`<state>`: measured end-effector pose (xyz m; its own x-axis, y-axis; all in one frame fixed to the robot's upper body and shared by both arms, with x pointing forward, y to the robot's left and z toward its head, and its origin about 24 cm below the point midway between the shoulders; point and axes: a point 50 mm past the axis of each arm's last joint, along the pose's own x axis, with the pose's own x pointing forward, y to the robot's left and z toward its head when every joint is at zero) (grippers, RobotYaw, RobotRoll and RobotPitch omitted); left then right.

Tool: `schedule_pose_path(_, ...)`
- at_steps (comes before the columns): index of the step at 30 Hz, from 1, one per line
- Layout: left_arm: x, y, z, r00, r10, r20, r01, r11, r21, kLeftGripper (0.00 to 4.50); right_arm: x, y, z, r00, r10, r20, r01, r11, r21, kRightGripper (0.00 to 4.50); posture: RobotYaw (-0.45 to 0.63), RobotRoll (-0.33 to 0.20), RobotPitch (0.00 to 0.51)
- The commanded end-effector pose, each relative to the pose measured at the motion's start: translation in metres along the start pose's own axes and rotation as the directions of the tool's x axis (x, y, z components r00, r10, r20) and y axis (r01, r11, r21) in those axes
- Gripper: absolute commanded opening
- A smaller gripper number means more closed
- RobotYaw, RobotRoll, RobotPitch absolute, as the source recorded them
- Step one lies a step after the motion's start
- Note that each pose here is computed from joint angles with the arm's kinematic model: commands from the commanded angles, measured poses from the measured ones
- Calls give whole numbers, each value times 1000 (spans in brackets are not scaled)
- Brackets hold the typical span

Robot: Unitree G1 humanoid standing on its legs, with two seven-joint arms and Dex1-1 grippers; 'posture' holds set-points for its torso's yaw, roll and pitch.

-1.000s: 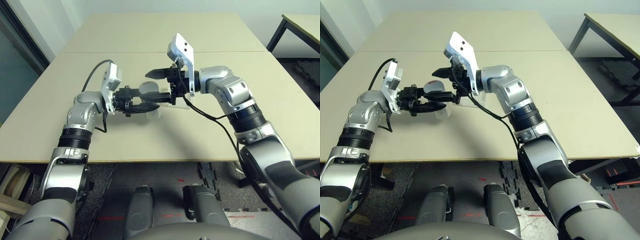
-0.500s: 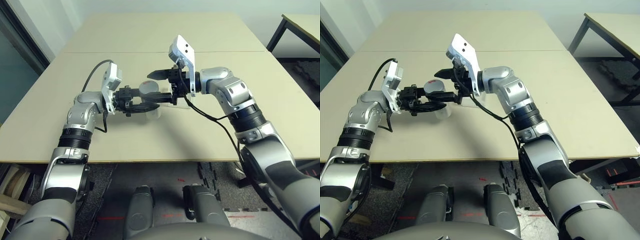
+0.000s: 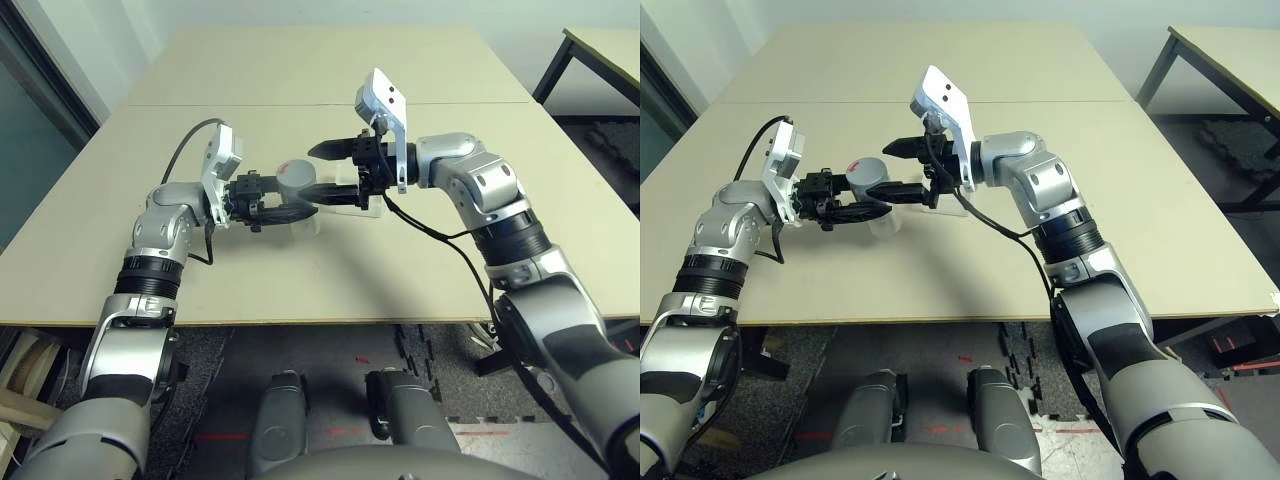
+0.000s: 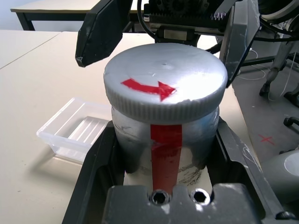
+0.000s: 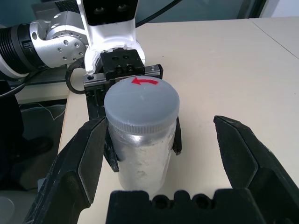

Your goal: Pour the medicine from the bottle into the box.

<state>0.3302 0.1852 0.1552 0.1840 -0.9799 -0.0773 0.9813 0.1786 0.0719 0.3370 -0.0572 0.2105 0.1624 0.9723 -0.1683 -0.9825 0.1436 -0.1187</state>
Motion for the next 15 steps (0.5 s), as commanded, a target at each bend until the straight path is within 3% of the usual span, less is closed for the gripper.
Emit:
schedule_pose_path(1,-1,0,3,1000,-14,-4,14,1000,14,2551,-5,3,3,1000,0,19,0,1000,5,4500,-3,0,63)
schedule_pose_path(15,-1,-1,0,999,-30,-39,30,999,12,2551,4,15,15,997,58,57,-59,998,6,4500,-1,0,64)
